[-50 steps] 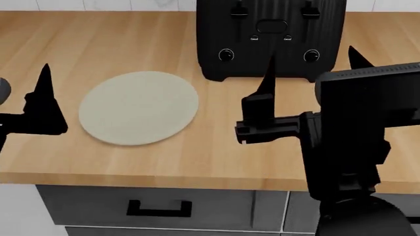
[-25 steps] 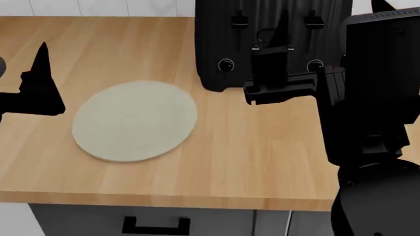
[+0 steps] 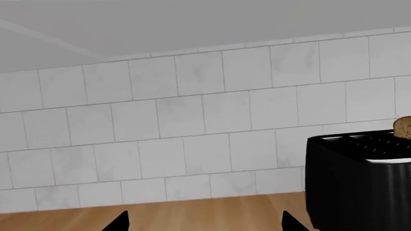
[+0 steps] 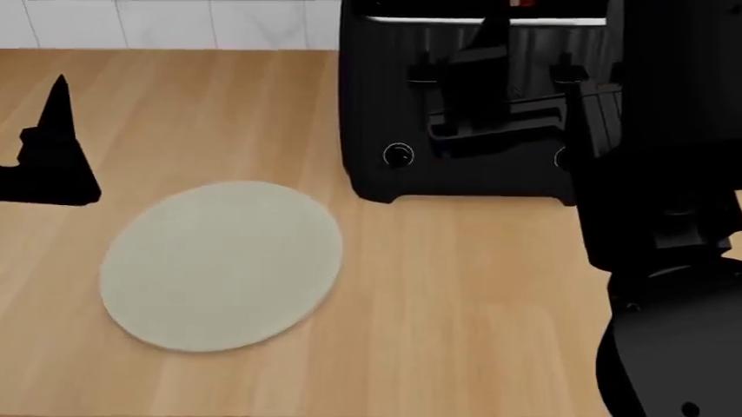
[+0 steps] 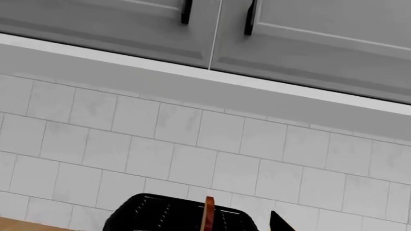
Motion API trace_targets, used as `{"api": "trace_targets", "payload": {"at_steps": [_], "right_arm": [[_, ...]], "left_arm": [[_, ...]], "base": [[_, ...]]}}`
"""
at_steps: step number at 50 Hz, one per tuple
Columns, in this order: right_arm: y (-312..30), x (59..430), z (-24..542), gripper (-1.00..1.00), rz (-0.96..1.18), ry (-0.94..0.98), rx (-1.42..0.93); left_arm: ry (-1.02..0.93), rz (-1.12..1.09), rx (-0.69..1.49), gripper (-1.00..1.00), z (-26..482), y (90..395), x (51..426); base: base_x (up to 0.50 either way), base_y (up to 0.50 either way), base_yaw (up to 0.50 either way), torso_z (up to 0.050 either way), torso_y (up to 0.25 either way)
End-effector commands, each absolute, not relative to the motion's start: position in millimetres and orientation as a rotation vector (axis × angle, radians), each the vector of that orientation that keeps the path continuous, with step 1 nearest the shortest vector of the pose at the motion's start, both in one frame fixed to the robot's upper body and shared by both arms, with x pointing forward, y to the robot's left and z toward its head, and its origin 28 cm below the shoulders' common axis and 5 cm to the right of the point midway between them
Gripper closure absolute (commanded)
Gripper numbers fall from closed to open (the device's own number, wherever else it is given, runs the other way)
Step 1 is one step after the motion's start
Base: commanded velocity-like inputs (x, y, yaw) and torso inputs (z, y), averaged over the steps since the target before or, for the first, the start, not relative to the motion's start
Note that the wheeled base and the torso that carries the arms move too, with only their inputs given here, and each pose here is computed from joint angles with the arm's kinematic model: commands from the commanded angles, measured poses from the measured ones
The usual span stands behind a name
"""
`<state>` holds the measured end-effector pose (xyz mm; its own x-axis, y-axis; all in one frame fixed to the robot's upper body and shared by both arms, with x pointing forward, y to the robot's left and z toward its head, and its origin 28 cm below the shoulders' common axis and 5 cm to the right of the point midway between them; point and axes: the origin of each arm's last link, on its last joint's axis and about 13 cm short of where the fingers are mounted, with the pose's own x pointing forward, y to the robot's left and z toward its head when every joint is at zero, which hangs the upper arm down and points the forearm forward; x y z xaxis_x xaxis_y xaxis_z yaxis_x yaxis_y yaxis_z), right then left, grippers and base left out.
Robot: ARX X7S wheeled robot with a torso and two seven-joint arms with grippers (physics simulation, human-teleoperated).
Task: Place the toasted item on a plate.
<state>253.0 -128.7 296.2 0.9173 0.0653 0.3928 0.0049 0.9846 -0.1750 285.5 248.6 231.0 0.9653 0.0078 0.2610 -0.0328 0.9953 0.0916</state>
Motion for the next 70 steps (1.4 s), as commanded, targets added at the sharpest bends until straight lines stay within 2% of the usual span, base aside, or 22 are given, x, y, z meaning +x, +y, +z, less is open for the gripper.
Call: {"api": "trace_targets", "payload": {"at_steps": [1, 70], "right_arm": [[-128.7, 250.5, 298.5, -1.0, 0.032, -0.416, -0.18], [-129.9, 245.6, 301.2, -1.0, 0.02, -0.418, -0.182]], "left_arm": [[-0.266, 0.024, 0.1, -1.0, 231.4, 249.7, 283.5], [-0.273, 0.039, 0.107, -1.0, 232.0, 252.9, 277.5]], "base": [[0.23, 0.0, 0.0, 0.0, 0.0], [0.19, 0.0, 0.0, 0.0, 0.0]]}}
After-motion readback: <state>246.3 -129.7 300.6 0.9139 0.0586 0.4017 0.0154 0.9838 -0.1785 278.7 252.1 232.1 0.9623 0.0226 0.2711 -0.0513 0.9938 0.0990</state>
